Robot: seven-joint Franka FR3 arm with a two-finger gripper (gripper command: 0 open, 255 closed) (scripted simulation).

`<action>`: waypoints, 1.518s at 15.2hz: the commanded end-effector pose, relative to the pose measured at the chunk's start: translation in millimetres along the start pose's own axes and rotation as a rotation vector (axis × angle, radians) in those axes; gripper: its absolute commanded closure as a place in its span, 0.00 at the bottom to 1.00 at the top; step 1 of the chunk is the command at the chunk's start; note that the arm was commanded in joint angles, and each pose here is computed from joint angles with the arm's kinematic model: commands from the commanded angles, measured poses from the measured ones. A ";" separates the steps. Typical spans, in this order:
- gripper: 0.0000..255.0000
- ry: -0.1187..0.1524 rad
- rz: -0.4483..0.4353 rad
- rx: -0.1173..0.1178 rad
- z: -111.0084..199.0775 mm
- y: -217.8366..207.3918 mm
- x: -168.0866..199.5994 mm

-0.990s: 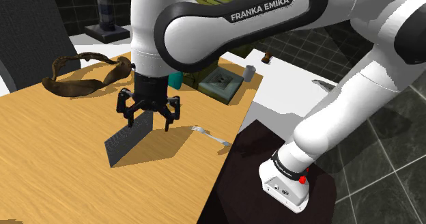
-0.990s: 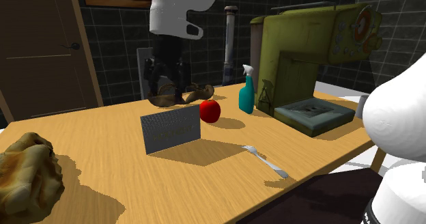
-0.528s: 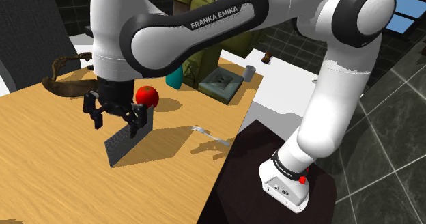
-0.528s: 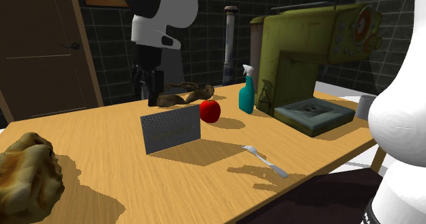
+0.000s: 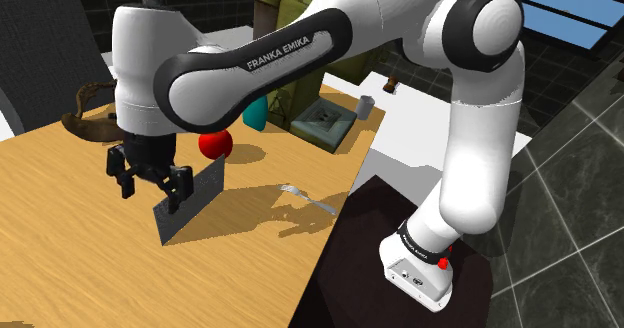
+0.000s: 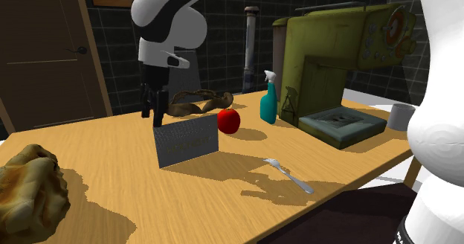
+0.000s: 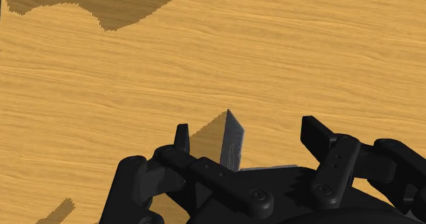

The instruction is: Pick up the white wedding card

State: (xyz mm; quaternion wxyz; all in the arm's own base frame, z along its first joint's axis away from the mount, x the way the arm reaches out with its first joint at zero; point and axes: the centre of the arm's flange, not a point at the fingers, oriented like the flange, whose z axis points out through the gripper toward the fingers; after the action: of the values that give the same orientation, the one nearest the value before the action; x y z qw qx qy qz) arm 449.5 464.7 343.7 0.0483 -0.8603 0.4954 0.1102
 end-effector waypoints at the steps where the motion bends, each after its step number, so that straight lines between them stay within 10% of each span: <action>1: 0.00 0.000 0.000 0.000 10.7 -0.9 2.5; 3: 0.00 0.000 0.000 0.000 13.7 -1.0 3.2; 4: 1.00 0.000 0.000 0.000 14.0 -0.5 3.9; 23: 1.00 0.000 0.000 0.000 -37.6 0.4 -9.3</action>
State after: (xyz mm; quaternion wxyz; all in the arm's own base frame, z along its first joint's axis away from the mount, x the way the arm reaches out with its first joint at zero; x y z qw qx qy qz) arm 450.8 464.6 377.2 0.0486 -0.8602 0.4956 0.1100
